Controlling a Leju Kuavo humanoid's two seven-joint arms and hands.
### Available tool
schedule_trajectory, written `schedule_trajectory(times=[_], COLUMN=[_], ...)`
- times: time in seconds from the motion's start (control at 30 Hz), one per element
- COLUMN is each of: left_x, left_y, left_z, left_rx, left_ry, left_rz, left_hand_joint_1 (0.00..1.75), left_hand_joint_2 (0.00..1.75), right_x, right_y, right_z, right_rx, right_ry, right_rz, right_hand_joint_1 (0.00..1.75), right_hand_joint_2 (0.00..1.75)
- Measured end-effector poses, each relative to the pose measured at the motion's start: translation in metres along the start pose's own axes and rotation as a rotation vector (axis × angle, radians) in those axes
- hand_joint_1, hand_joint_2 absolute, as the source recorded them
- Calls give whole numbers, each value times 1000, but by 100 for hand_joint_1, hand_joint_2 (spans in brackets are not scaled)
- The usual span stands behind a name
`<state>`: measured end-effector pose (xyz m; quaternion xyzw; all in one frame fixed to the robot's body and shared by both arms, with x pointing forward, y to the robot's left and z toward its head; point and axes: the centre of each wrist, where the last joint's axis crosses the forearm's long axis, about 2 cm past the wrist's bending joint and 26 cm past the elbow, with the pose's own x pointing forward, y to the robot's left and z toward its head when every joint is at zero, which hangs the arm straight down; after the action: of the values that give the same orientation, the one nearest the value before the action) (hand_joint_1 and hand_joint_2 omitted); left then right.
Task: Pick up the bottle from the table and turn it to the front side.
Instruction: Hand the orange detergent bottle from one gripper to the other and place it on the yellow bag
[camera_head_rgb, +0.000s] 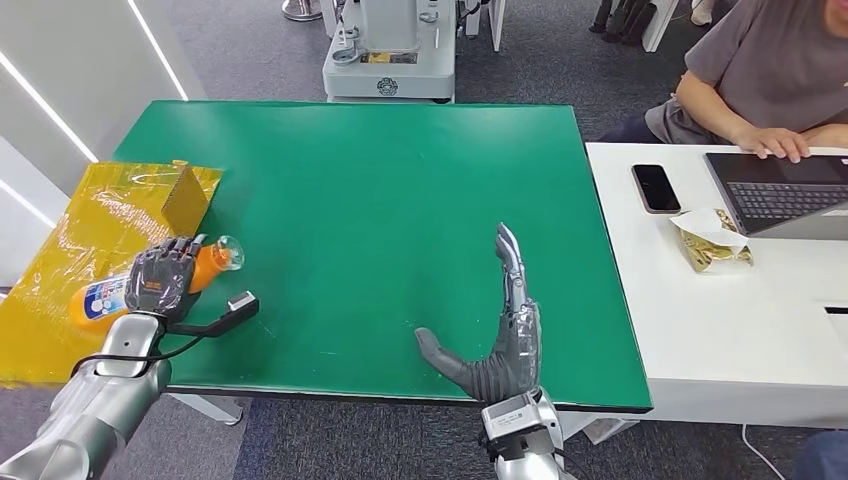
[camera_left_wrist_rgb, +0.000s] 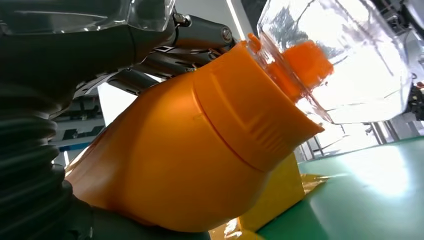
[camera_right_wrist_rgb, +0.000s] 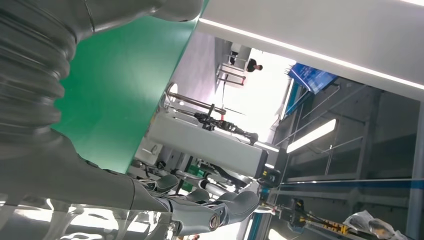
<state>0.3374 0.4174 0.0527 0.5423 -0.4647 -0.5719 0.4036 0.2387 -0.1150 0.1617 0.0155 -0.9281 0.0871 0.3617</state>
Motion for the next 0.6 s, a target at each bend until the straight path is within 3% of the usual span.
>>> schedule_trajectory(times=[0.07, 0.2, 0.6], left_x=[2, 7, 21], left_y=[-3, -6, -21], left_z=[3, 6, 22], left_rx=[-7, -19, -80], left_ry=[5, 53, 218], left_rz=[-4, 33, 157], left_hand_joint_1=[166, 0, 0], left_hand_joint_2=[175, 175, 175], right_x=[1, 1, 2], right_y=[0, 1, 7], right_z=[0, 0, -3], right_rx=[3, 15, 45], right_ry=[-2, -1, 4], right_rz=[-1, -6, -26], right_hand_joint_1=[0, 0, 0], right_hand_joint_2=[175, 175, 175])
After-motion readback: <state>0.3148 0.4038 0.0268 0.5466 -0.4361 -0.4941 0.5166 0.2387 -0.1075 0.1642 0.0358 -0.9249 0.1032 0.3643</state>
